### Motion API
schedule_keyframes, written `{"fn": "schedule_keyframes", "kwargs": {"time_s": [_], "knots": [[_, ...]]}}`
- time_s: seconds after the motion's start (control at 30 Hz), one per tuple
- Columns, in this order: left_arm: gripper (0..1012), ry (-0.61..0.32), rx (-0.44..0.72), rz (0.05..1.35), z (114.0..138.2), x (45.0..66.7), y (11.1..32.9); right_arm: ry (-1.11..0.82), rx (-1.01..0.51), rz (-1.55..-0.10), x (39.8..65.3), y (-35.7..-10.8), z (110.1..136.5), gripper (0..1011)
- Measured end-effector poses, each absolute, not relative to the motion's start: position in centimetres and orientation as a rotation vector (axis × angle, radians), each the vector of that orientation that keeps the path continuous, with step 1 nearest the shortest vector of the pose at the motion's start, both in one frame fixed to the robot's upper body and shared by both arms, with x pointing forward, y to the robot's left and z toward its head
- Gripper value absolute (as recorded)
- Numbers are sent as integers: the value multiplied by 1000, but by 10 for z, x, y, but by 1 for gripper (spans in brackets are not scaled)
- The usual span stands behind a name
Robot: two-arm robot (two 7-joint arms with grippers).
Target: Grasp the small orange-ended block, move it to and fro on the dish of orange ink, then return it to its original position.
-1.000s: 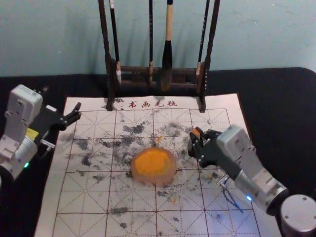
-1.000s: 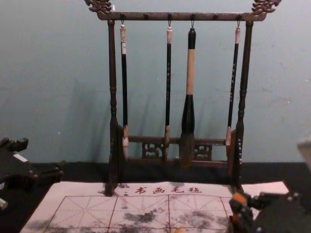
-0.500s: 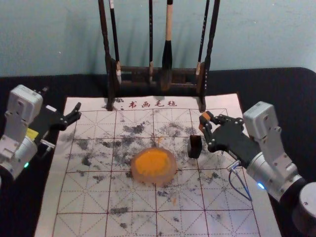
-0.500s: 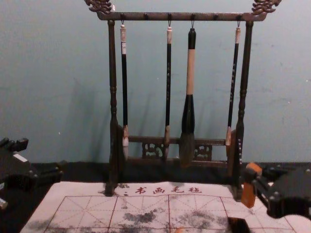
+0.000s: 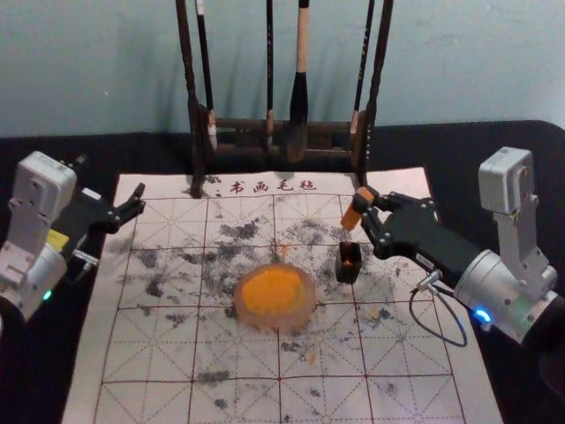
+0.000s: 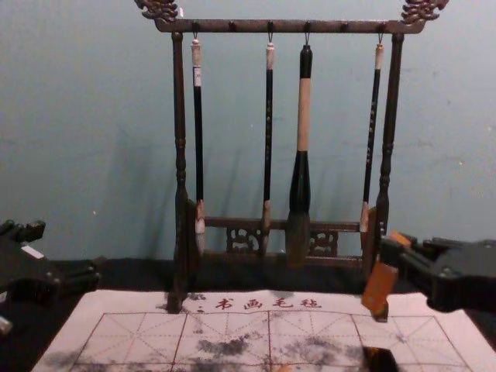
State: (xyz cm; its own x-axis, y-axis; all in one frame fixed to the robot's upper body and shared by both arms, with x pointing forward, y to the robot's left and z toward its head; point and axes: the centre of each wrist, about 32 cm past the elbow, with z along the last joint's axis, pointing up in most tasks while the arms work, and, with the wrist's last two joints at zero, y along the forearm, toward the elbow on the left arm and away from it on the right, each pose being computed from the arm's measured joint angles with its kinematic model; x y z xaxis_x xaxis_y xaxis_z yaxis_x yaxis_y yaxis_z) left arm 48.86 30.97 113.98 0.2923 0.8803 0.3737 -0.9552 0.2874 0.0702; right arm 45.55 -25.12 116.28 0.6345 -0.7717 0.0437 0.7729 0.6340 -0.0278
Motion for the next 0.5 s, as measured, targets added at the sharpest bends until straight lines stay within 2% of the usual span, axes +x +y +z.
{"fn": "schedule_keyframes", "kwargs": {"time_s": [0.5], "knots": [[1002, -285, 304, 1248, 1140, 489, 310, -76, -66, -605, 489, -253, 1165, 126]]}}
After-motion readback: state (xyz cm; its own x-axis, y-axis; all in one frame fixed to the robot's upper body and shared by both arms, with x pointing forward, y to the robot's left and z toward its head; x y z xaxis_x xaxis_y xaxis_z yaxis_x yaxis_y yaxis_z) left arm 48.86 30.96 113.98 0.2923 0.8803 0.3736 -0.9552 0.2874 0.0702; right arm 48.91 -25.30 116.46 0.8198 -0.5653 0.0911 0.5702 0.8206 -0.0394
